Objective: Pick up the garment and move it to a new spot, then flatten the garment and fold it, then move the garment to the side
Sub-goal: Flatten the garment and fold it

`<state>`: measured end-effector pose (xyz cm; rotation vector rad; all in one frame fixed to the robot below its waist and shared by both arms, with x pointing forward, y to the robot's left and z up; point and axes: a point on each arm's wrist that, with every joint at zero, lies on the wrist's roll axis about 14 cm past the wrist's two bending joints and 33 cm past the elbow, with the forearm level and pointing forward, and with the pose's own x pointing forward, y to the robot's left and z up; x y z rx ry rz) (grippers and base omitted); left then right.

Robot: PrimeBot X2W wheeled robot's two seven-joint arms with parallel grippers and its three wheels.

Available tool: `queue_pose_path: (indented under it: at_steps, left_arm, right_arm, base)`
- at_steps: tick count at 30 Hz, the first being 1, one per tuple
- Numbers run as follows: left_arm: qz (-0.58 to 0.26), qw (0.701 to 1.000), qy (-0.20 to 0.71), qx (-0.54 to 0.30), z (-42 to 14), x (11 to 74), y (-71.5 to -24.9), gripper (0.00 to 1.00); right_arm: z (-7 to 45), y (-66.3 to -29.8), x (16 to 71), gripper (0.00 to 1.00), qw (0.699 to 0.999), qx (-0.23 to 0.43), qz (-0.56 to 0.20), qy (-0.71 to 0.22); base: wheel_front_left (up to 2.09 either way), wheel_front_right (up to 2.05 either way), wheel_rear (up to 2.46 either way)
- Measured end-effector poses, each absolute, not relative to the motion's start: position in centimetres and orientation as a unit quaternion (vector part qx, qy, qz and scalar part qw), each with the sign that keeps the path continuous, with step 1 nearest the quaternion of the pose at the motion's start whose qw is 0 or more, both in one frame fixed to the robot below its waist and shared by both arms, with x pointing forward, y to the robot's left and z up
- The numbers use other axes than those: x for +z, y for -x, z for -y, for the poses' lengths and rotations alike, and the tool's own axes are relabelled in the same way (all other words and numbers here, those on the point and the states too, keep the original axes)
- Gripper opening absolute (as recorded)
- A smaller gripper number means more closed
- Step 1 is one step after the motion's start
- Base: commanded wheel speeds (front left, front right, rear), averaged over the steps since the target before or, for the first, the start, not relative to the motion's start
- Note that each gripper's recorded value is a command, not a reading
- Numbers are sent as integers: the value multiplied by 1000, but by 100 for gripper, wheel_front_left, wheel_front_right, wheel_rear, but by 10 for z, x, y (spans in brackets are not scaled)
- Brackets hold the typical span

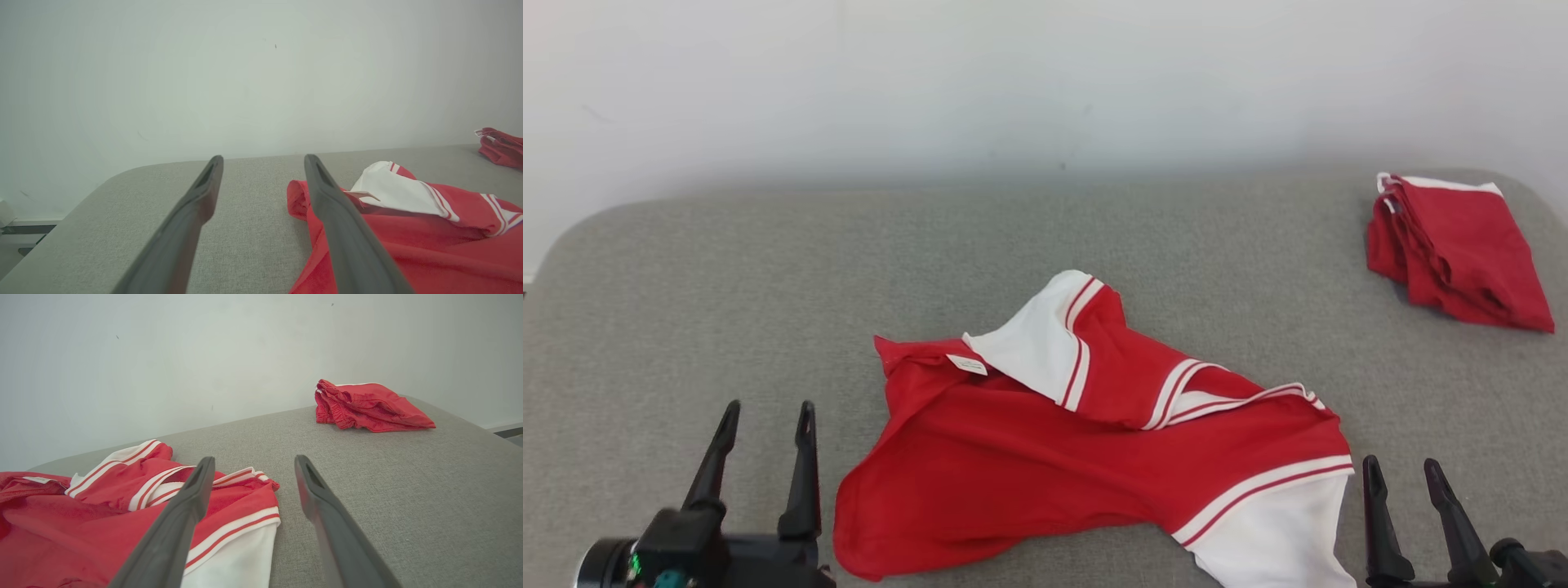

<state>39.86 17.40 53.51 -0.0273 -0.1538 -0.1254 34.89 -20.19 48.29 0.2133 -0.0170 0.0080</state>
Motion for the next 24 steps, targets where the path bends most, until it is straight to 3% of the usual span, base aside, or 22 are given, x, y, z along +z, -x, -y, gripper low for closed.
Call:
queue_pose_path:
  at_steps: [14, 24]
  left_arm:
    - [75, 997, 23, 22, -210, 528, -327, 100]
    - [74, 997, 23, 25, -210, 526, -321, 100]
  right_arm:
    - [189, -340, 496, 100, 994, 28, 26, -105]
    - [179, -335, 501, 100, 994, 42, 33, -100]
  base:
    - [0, 0, 0]
    - [0, 0, 0]
